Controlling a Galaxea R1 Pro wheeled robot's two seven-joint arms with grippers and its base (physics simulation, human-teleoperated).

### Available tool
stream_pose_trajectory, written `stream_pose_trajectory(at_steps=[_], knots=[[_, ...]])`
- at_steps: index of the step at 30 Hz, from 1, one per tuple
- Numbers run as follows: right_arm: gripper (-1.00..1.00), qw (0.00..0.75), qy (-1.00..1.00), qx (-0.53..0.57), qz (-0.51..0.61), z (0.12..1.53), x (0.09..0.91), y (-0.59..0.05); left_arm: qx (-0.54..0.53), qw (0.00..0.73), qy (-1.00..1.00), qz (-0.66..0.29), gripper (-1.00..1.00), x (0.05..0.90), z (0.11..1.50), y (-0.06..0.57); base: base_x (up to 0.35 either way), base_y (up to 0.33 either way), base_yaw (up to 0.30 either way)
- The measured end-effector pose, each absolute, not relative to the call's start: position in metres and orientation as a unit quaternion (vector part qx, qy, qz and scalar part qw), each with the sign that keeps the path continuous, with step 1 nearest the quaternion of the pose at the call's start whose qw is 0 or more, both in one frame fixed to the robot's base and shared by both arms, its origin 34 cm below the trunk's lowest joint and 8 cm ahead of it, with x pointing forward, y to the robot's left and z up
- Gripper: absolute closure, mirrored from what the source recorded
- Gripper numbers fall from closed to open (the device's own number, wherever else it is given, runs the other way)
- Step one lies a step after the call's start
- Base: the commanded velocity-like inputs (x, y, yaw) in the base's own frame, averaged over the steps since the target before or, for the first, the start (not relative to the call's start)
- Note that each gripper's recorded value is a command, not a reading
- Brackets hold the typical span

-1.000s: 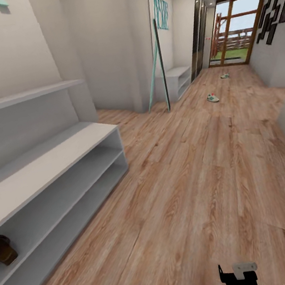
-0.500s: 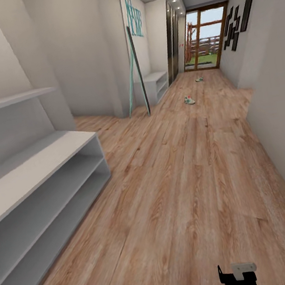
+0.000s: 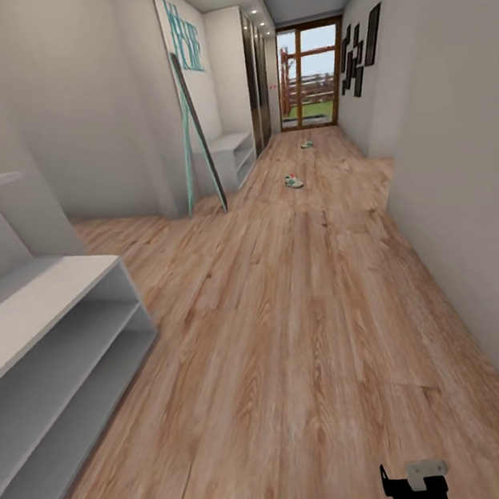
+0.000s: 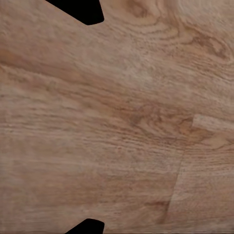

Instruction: Pick up the two gym shoes and the two sandals from the corridor floor and place them onto the hallstand (shoe rack) in the corridor, making sure they are on the rack and not on the floor. Arrange them so the two gym shoes are next to each other and the two sandals are next to each other.

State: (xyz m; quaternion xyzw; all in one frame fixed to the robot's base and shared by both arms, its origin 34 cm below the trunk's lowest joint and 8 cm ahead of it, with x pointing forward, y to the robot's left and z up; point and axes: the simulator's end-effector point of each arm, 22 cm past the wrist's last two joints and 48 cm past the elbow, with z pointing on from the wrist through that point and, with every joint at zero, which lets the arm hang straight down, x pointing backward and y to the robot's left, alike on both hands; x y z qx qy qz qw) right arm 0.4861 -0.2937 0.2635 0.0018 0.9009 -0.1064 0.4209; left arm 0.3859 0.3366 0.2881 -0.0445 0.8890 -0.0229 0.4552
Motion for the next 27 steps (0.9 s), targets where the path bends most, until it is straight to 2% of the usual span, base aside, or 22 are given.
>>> stream_pose_trajectory(at_steps=[8, 27], knots=[[-1.0, 0.421, 0.901, 0.001, -0.104, 0.2633, 0.4861, -0.2908, -0.045, 0.455, 0.889, -0.023, -1.0, 0.3859, 0.2881, 0.3367, 0.328, 0.041, -0.238], [-1.0, 0.415, 0.904, -0.003, -0.103, 0.2598, 0.4793, -0.2902, -0.044, 0.455, 0.889, -0.022, -1.0, 0.3859, 0.2883, 0.3374, 0.329, 0.086, -0.011]])
